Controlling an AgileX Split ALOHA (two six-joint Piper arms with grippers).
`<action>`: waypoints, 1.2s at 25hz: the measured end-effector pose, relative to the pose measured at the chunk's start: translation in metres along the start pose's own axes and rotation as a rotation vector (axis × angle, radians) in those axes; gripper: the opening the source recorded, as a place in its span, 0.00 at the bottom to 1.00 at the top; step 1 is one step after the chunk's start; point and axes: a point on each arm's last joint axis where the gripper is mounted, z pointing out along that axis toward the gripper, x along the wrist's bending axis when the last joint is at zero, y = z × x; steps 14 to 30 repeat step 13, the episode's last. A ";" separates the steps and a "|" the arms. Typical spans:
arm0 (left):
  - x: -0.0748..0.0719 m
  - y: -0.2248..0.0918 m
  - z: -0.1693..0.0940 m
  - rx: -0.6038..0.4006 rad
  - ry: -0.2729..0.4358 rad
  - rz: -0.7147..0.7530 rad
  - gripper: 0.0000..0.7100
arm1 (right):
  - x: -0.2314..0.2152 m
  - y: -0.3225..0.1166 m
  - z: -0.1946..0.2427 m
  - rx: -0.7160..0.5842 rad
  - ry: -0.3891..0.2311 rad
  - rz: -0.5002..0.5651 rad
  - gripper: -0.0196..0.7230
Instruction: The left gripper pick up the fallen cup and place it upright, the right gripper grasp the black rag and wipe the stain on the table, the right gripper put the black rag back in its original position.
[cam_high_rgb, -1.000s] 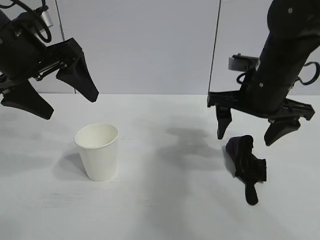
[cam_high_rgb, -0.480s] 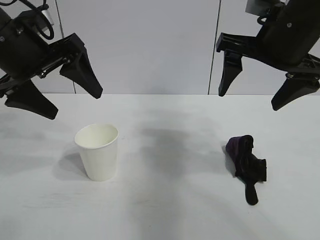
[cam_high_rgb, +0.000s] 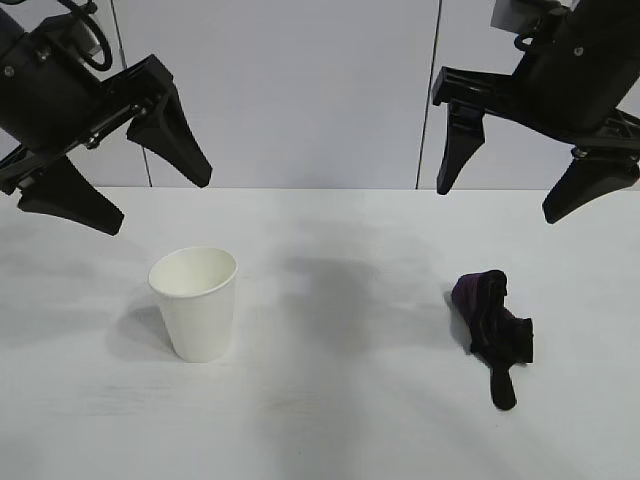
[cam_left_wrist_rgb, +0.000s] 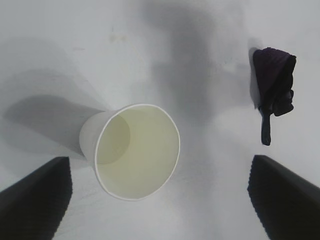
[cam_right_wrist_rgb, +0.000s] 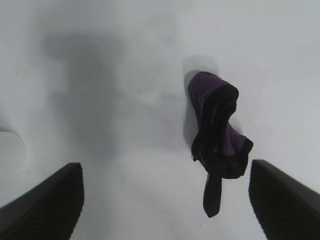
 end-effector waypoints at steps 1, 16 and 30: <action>0.000 0.000 0.000 -0.001 0.001 0.001 0.97 | 0.000 0.000 0.000 0.000 0.000 -0.001 0.86; 0.000 0.001 0.000 -0.006 0.004 0.001 0.97 | 0.000 0.000 0.000 0.001 0.000 -0.001 0.86; 0.000 0.001 0.000 -0.006 0.004 0.001 0.97 | 0.000 0.000 0.000 0.001 0.000 -0.001 0.86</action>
